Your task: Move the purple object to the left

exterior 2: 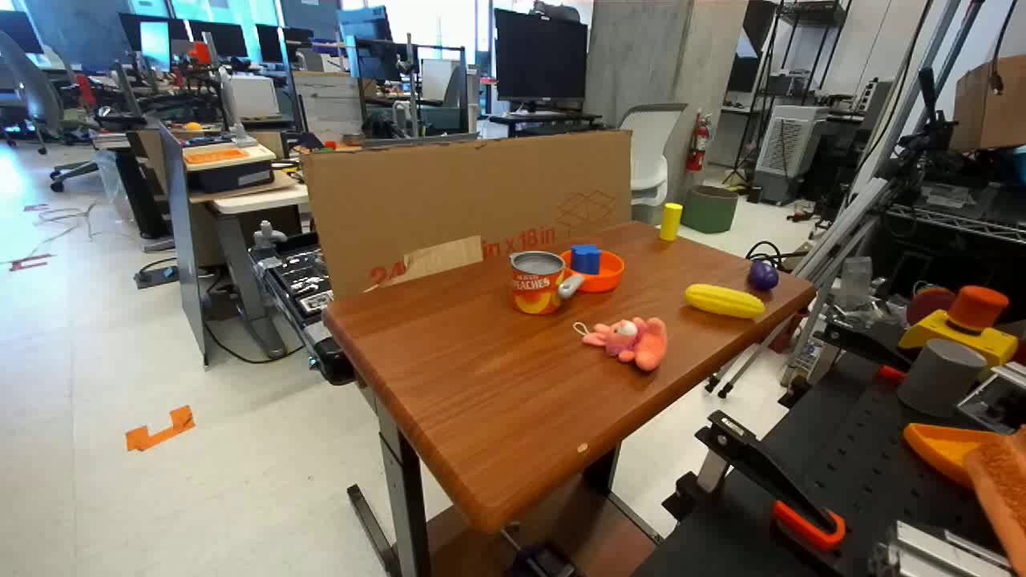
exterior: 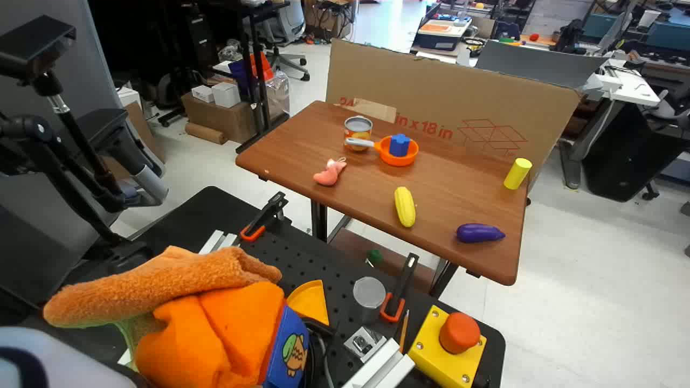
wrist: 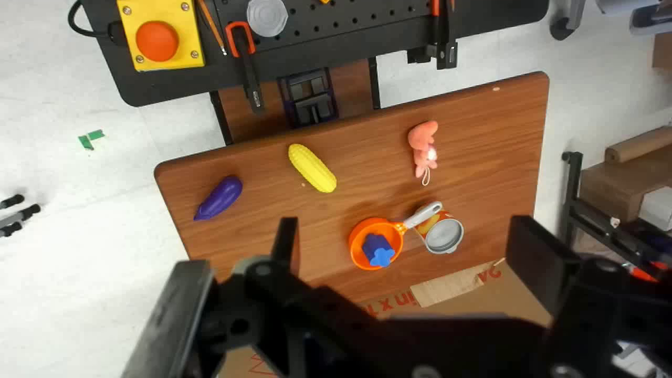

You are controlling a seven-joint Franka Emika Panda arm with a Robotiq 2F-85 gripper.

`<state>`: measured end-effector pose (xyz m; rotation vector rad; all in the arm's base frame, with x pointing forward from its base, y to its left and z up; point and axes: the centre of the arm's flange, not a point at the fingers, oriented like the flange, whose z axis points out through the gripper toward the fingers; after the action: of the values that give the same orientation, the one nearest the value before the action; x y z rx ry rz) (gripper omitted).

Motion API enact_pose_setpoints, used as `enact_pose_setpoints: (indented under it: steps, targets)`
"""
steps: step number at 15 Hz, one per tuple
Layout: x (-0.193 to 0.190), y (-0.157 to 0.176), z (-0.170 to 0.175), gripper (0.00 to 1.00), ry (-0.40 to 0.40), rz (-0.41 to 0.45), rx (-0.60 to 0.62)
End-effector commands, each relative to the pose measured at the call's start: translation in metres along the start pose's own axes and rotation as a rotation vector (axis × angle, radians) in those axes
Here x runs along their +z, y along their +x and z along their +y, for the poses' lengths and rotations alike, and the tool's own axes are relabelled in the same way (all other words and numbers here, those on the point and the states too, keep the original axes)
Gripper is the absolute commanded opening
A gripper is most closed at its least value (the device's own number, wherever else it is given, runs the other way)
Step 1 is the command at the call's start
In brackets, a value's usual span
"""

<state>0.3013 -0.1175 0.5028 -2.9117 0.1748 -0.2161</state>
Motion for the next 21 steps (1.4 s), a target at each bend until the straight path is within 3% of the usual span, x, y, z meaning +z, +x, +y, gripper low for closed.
enact_pose_setpoints:
  steps: [1,11,15,21]
  targets:
    - [0.0,0.0,0.0,1.0,0.0,0.0,0.0]
    - [0.0,0.0,0.0,1.0,0.0,0.0,0.0]
    - [0.012,0.025,0.011,1.0,0.02,0.045,0.054]
    - [0.074,0.083,0.045,1.0,0.068,0.135,0.244]
